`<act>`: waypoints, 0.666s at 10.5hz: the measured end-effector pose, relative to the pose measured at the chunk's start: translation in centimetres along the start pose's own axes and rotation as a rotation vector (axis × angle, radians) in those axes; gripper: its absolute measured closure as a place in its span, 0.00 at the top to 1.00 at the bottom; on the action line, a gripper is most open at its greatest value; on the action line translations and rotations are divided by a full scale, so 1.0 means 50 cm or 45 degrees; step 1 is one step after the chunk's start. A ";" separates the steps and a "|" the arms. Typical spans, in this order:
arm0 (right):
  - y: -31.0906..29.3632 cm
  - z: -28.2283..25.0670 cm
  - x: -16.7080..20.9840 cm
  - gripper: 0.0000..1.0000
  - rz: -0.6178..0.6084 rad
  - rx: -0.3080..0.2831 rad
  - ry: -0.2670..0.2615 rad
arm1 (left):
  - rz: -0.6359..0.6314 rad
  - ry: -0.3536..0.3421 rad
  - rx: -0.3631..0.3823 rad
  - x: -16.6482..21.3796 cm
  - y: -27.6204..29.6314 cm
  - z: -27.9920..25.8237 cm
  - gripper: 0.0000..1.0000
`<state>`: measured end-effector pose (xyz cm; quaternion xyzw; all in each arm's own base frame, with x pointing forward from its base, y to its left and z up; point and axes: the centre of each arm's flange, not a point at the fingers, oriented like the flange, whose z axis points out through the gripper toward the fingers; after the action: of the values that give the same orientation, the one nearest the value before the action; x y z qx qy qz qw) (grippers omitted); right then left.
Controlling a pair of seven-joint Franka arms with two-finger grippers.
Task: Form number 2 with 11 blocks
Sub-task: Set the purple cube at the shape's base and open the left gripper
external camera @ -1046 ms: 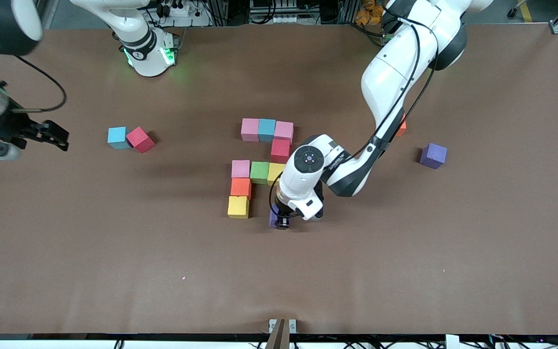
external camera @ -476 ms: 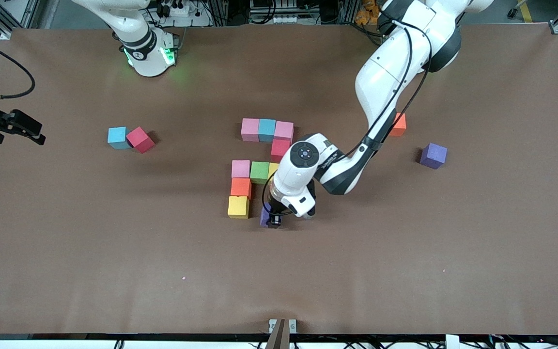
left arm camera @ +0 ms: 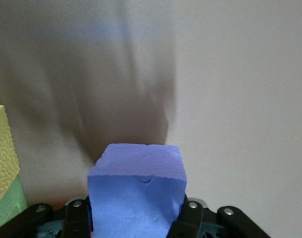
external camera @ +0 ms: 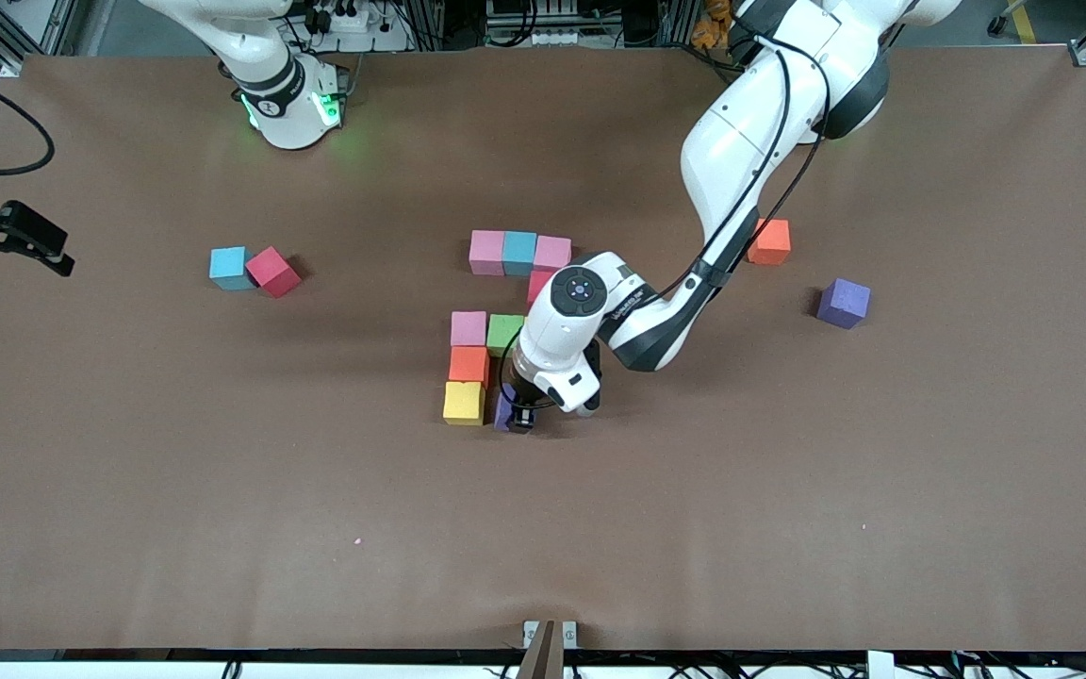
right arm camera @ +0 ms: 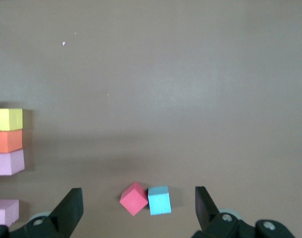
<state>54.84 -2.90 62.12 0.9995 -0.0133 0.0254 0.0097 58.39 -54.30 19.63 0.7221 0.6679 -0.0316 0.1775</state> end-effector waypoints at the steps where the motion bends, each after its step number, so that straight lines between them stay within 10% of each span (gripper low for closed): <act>1: 0.002 0.001 -0.004 1.00 0.002 -0.002 -0.021 | 0.005 0.000 0.005 -0.004 -0.008 0.007 0.55; 7: 0.023 -0.015 -0.006 1.00 0.026 -0.004 -0.018 | 0.014 -0.023 -0.013 -0.013 -0.016 0.016 0.63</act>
<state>54.46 -4.02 62.89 0.9995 -0.0235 0.0183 0.0108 57.70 -55.12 18.89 0.7244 0.6625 -0.0338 0.1876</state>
